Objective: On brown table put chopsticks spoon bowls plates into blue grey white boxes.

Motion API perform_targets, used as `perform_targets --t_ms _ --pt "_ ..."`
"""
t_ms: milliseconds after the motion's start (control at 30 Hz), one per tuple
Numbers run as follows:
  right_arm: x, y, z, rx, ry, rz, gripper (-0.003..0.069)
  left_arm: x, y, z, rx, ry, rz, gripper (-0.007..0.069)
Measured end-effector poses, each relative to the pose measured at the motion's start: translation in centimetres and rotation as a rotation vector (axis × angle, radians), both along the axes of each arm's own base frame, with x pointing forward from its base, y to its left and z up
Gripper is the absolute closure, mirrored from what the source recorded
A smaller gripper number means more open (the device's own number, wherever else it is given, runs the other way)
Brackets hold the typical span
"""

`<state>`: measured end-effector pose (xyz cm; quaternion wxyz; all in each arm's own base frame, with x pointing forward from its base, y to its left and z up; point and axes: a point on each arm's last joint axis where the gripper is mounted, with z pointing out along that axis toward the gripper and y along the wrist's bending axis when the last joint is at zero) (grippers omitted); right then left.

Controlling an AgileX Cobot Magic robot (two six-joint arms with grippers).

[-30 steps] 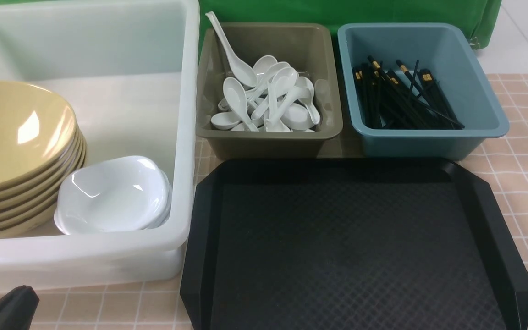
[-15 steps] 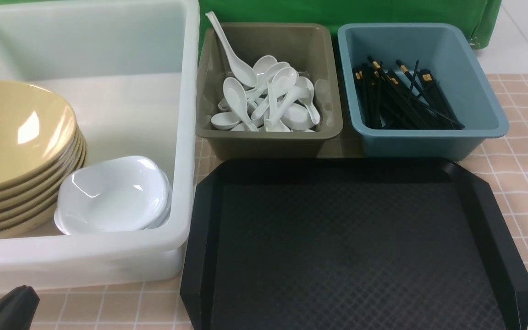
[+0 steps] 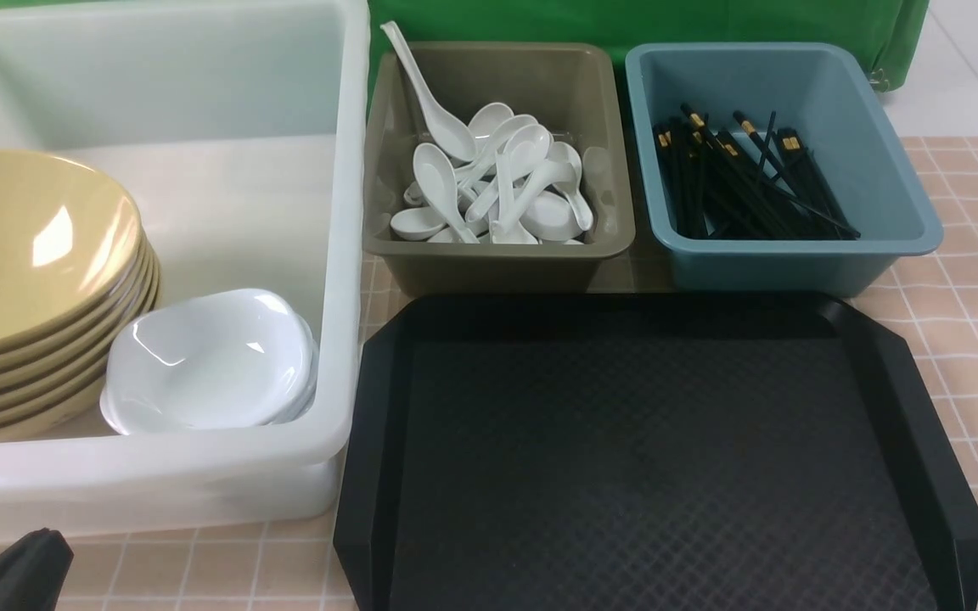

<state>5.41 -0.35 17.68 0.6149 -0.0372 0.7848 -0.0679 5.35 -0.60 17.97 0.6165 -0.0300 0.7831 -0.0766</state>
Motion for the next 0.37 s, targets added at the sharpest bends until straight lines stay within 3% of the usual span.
perform_targets --t_ms 367 --pt "0.00 0.00 0.00 0.000 0.000 0.000 0.0498 0.00 0.00 0.00 0.000 0.000 0.000 0.0634"
